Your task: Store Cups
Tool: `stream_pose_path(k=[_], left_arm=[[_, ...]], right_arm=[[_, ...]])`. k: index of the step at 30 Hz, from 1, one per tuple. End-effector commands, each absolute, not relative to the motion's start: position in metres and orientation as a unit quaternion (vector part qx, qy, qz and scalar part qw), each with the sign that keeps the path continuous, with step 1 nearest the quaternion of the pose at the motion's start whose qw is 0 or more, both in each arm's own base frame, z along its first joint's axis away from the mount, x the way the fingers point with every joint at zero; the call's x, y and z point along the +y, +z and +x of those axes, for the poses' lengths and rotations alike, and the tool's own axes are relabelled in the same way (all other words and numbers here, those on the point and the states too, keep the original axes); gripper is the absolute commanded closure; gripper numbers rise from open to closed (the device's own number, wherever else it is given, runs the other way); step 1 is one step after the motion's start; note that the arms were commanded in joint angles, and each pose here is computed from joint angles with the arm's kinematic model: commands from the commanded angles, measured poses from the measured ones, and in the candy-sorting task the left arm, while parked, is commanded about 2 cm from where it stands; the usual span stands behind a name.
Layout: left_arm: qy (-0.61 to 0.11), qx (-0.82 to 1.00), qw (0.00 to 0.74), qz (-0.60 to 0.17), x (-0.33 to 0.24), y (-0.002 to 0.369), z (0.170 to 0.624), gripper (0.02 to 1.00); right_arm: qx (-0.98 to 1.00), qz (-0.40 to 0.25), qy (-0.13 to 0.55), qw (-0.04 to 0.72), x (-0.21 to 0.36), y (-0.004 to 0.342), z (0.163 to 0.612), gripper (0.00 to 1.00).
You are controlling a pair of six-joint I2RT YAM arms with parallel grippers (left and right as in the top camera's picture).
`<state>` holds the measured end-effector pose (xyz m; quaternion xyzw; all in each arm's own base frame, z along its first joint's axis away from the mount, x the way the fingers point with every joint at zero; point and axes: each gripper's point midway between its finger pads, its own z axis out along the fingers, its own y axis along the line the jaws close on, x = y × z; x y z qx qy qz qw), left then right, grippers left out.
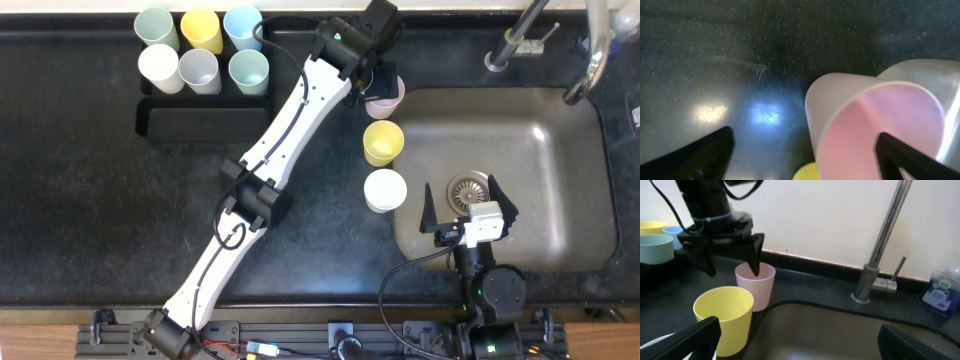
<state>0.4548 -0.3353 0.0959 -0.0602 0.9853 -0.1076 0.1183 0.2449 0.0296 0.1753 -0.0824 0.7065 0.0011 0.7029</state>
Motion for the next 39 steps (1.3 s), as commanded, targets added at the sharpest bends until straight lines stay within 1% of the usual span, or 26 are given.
stream_pose_path(k=[1, 2, 6, 8, 9, 10, 13, 15, 16, 19, 22, 24, 27, 29, 32, 35, 39], left_arm=[[-0.1, 0.985, 0.122, -0.066, -0.334, 0.084, 0.46, 0.347], [-0.099, 0.985, 0.124, -0.066, -0.334, 0.084, 0.46, 0.439], [-0.106, 0.983, 0.135, -0.064, -0.337, 0.086, 0.466, 0.722], [-0.11, 0.982, 0.14, -0.063, -0.339, 0.089, 0.468, 0.91], [-0.112, 0.981, 0.143, -0.063, -0.339, 0.092, 0.468, 0.967], [-0.114, 0.98, 0.147, -0.064, -0.339, 0.097, 0.469, 0.982], [-0.107, 0.975, 0.178, -0.071, -0.332, 0.12, 0.474, 0.985], [-0.094, 0.967, 0.217, -0.09, -0.319, 0.147, 0.48, 0.985], [-0.085, 0.96, 0.243, -0.109, -0.308, 0.167, 0.483, 0.985], [-0.061, 0.923, 0.329, -0.189, -0.262, 0.242, 0.485, 0.985], [-0.045, 0.872, 0.4, -0.278, -0.202, 0.319, 0.469, 0.985], [-0.034, 0.839, 0.427, -0.335, -0.161, 0.356, 0.451, 0.985], [-0.014, 0.796, 0.442, -0.414, -0.103, 0.387, 0.42, 0.985], [-0.006, 0.775, 0.438, -0.455, -0.072, 0.394, 0.402, 0.985], [0.005, 0.75, 0.412, -0.517, -0.03, 0.385, 0.38, 0.985], [0.014, 0.741, 0.37, -0.56, 0.002, 0.359, 0.366, 0.985], [0.002, 0.739, 0.3, -0.604, 0.027, 0.306, 0.362, 0.985]], right_arm=[[0.705, -0.082, 0.001, 0.704, 0.03, 0.173, 0.245, 0.005], [0.705, -0.082, 0.001, 0.704, 0.03, 0.173, 0.245, 0.005], [0.705, -0.082, 0.001, 0.704, 0.03, 0.173, 0.245, 0.005], [0.705, -0.082, 0.001, 0.704, 0.03, 0.173, 0.245, 0.001], [0.705, -0.082, 0.001, 0.704, 0.03, 0.173, 0.245, 0.003], [0.705, -0.082, 0.001, 0.704, 0.03, 0.173, 0.245, 0.007], [0.705, -0.082, 0.001, 0.704, 0.03, 0.173, 0.245, 0.003], [0.705, -0.082, 0.001, 0.704, 0.03, 0.173, 0.245, 0.003], [0.705, -0.082, 0.001, 0.704, 0.03, 0.173, 0.245, 0.005], [0.705, -0.082, 0.001, 0.704, 0.03, 0.173, 0.245, 0.005], [0.705, -0.082, 0.001, 0.704, 0.03, 0.173, 0.245, 0.003], [0.705, -0.082, 0.001, 0.704, 0.03, 0.173, 0.245, 0.005], [0.705, -0.082, 0.001, 0.704, 0.03, 0.173, 0.245, 0.005], [0.705, -0.082, 0.001, 0.704, 0.03, 0.173, 0.245, 0.005], [0.705, -0.082, 0.001, 0.704, 0.03, 0.173, 0.245, 0.003], [0.705, -0.082, 0.001, 0.704, 0.03, 0.173, 0.245, 0.005], [0.705, -0.082, 0.001, 0.704, 0.03, 0.173, 0.245, 0.003]])
